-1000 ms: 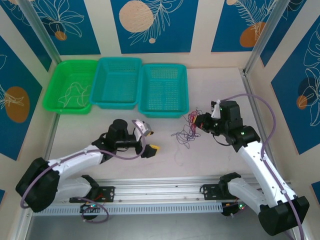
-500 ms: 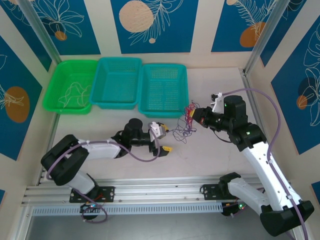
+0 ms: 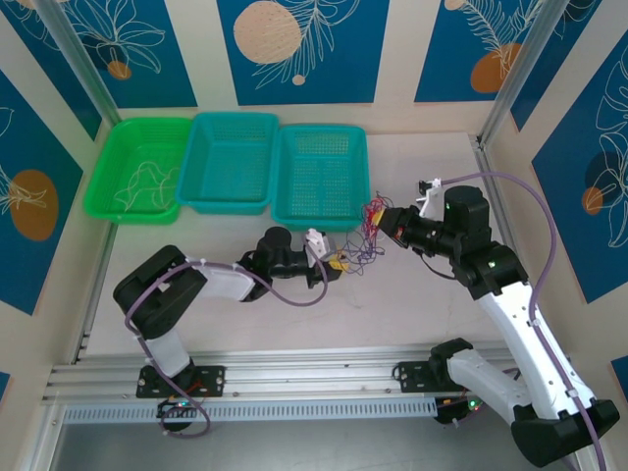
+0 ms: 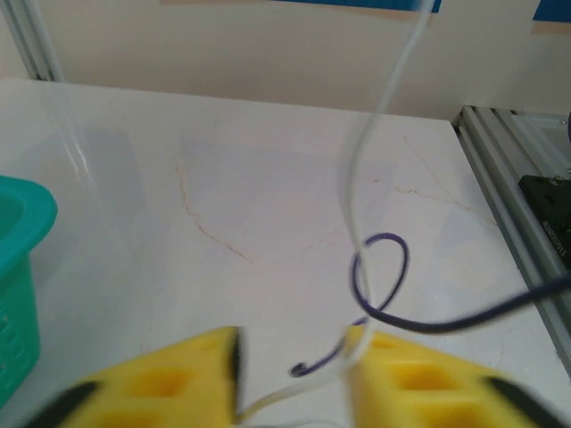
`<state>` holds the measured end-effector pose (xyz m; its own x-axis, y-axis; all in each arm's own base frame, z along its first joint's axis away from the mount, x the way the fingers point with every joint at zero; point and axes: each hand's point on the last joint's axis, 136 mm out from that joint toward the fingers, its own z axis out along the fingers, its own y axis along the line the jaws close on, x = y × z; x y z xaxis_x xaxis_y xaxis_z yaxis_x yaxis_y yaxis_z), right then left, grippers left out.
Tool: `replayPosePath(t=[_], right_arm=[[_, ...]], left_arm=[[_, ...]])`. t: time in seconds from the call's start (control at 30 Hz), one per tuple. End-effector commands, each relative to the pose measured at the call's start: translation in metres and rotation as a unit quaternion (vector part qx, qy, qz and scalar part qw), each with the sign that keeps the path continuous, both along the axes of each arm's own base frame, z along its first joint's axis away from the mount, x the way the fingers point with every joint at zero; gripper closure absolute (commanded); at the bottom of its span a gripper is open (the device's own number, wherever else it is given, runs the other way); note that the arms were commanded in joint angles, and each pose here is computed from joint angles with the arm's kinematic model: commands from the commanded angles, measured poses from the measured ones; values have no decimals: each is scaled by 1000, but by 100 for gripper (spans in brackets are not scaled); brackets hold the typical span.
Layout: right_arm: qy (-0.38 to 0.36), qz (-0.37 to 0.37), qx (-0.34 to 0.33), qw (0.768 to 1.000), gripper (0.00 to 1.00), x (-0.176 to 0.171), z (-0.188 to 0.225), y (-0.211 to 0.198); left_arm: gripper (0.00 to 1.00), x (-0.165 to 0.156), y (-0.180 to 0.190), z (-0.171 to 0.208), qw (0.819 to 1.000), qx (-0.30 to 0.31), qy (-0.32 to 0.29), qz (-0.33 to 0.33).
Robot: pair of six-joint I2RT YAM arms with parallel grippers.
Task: Untangle the cables
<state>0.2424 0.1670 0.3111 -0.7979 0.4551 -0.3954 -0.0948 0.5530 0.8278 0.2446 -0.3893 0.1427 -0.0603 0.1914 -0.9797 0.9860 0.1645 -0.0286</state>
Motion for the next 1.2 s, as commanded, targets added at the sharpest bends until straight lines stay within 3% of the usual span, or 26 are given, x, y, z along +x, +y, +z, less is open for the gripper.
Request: replayPosePath(t=[0.0, 0.17, 0.33, 0.53, 0.83, 1.17], right_arm=[[-5, -17, -4, 1000, 100, -4, 7, -7], [7, -64, -42, 997, 100, 1, -5, -30], [48, -191, -98, 976, 100, 2, -36, -96], [109, -295, -104, 943, 98, -1, -81, -163], [200, -372, -53, 905, 97, -8, -151, -208], [227, -444, -53, 865, 100, -21, -173, -239]], left_arm=[[82, -7, -6, 6, 1000, -9, -1, -19], [100, -11, 2, 5, 1000, 0, -5, -11], [100, -15, 18, 12, 1000, 4, -8, 15], [100, -9, 58, 19, 995, 11, 11, 96], [100, 2, 123, 25, 976, 24, 16, 218], [100, 12, 166, 8, 945, 49, 47, 320]])
